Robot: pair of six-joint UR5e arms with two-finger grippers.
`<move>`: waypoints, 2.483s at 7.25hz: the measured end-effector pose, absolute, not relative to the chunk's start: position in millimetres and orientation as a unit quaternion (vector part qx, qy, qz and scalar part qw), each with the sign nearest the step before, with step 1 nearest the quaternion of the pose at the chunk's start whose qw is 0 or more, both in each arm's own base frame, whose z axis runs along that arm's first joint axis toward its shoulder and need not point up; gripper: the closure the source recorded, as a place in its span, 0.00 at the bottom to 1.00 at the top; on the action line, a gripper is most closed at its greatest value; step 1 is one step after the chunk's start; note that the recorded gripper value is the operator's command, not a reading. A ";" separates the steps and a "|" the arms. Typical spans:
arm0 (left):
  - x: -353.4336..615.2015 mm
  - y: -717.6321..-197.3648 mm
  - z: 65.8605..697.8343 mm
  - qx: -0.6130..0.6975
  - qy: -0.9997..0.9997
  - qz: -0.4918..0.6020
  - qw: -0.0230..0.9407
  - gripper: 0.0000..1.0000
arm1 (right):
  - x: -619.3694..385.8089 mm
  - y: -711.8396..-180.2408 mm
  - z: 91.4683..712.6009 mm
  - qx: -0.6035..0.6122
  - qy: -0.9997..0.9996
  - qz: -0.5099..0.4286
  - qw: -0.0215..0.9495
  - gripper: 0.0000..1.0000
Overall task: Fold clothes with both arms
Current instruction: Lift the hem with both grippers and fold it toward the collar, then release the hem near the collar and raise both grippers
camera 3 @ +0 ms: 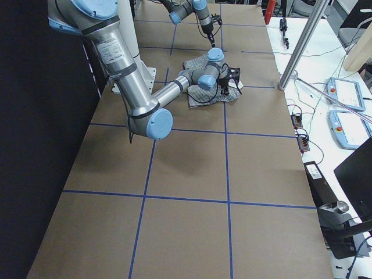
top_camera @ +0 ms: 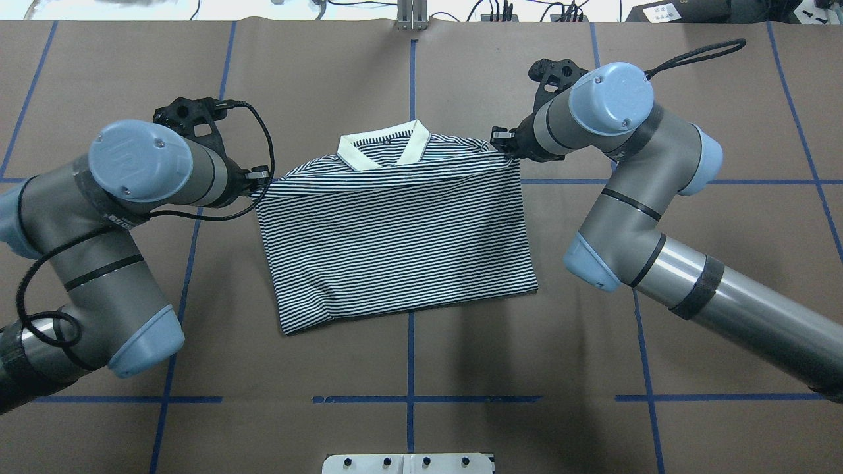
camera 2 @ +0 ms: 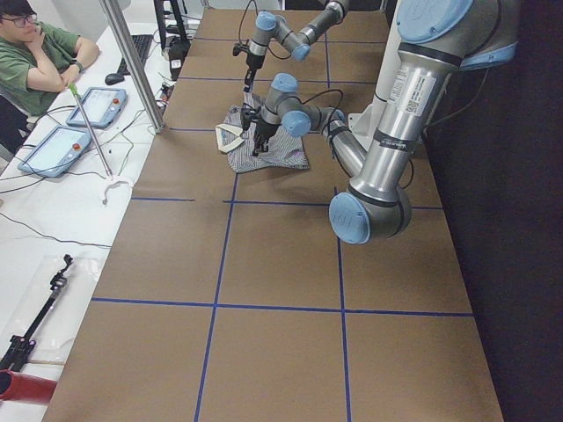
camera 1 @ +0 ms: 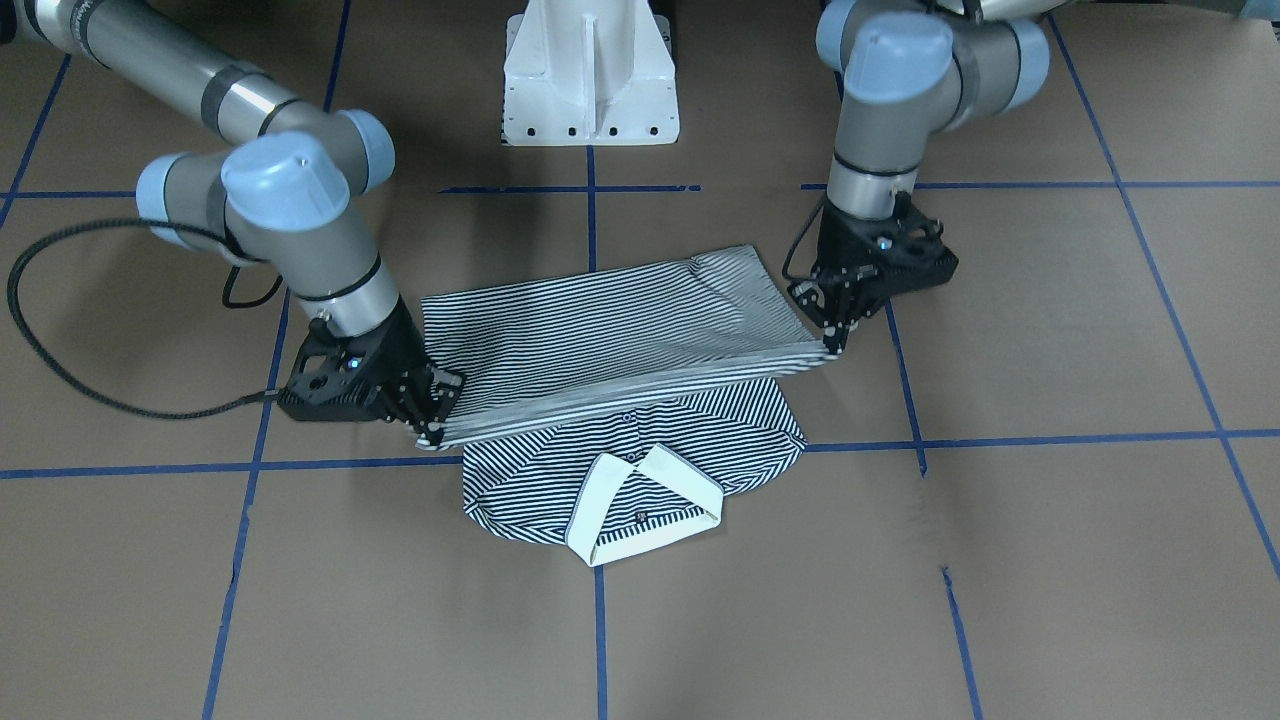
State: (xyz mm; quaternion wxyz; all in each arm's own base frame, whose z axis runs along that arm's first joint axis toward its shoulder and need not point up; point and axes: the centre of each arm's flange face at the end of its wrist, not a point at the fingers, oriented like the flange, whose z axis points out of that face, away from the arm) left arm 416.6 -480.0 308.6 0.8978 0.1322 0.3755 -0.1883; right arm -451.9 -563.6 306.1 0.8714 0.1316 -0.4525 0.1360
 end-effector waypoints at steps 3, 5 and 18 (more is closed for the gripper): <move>437.9 -500.6 329.6 0.132 0.374 -0.190 0.898 1.00 | -447.3 -587.4 314.7 0.147 -0.445 0.129 0.874 1.00; 439.2 -504.3 322.0 0.134 0.380 -0.191 0.895 1.00 | -454.0 -593.0 293.9 0.155 -0.453 0.125 0.869 1.00; 423.8 -540.5 315.6 0.126 0.381 -0.213 0.891 1.00 | -469.9 -592.9 282.9 0.157 -0.460 0.116 0.866 1.00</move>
